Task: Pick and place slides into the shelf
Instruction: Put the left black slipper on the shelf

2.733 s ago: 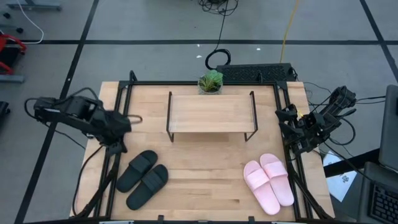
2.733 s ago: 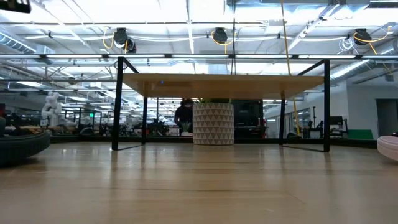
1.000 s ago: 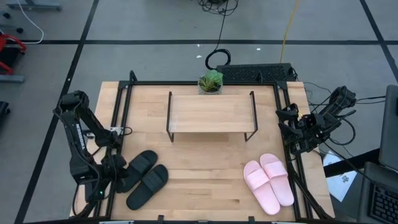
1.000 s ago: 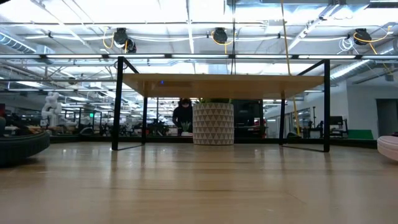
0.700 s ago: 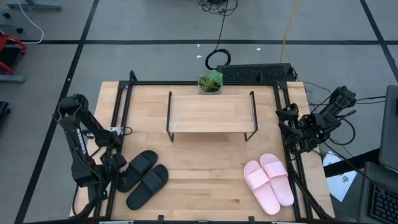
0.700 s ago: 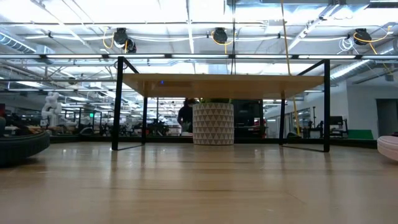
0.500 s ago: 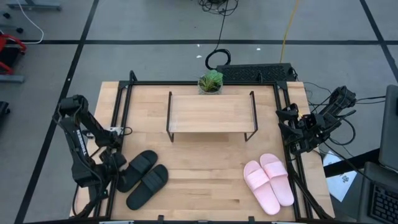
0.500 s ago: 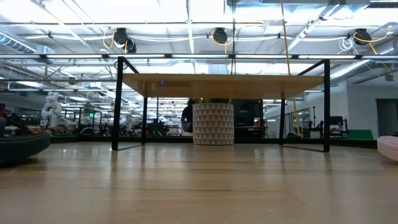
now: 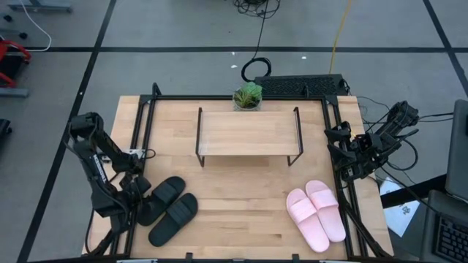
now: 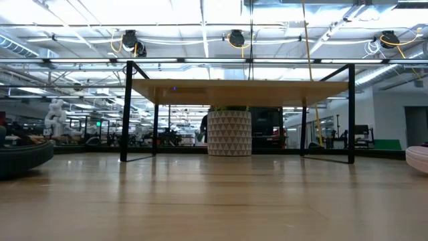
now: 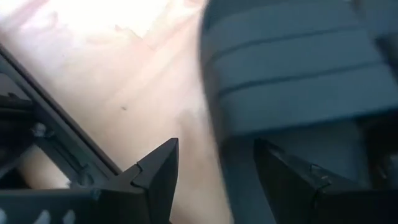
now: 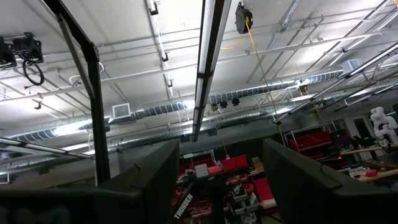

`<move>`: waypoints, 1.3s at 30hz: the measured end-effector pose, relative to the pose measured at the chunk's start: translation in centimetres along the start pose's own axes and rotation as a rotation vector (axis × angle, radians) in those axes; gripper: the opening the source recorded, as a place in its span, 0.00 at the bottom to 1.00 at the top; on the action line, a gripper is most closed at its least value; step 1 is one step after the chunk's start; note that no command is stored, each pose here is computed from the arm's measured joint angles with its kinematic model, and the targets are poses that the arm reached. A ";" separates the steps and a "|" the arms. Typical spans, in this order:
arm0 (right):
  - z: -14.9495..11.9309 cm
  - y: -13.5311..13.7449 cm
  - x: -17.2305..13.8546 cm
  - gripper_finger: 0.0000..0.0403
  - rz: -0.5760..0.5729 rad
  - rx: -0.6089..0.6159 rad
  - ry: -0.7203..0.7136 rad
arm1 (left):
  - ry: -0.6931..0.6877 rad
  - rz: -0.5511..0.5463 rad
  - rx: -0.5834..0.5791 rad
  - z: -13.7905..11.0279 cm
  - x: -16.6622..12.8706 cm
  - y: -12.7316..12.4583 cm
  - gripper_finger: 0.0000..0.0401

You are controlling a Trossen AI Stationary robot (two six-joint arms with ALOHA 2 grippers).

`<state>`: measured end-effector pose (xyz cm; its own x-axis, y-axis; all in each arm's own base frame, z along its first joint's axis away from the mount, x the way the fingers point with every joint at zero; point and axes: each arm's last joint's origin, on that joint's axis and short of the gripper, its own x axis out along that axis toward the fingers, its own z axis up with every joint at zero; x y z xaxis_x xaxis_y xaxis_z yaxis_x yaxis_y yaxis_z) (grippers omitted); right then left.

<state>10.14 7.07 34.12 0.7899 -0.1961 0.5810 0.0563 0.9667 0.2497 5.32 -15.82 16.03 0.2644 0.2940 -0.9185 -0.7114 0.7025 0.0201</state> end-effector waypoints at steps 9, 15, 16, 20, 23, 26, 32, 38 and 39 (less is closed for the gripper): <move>0.0 0.0 0.0 0.54 0.000 0.000 0.000 | -0.067 -0.067 -0.057 0.4 2.5 0.1 0.52; -0.1 -0.1 0.0 0.54 -0.048 0.000 0.022 | -0.160 -0.167 -0.141 1.1 4.1 -0.3 0.50; -0.1 -0.2 0.0 0.54 -0.072 0.001 0.034 | -0.173 -0.179 -0.150 1.2 4.4 -0.3 0.49; -0.2 -0.4 0.0 0.54 -0.147 -0.001 0.069 | -0.234 -0.232 -0.158 1.7 5.3 -0.5 0.33; -0.2 -0.5 0.0 0.54 -0.162 -0.002 0.076 | -0.275 -0.271 -0.150 1.9 5.9 -0.7 0.17; -0.2 -0.5 0.0 0.54 -0.162 -0.002 0.076 | -0.293 -0.289 -0.143 2.0 6.2 -0.7 0.04; -0.2 -0.5 0.0 0.54 -0.162 0.000 0.075 | -0.298 -0.298 -0.161 2.0 6.2 -0.7 0.01; -0.2 -0.5 0.0 0.54 -0.162 0.001 0.075 | -0.340 -0.319 -0.183 2.1 6.2 -0.8 0.01; -0.2 -0.5 0.0 0.54 -0.162 0.001 0.075 | -0.340 -0.319 -0.183 2.1 6.2 -0.8 0.01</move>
<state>10.21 6.65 33.81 0.8140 -0.3368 0.4732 0.1864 0.9231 0.3363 8.89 -13.14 11.18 0.6627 0.2994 -0.6864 -0.6554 0.6754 -0.3382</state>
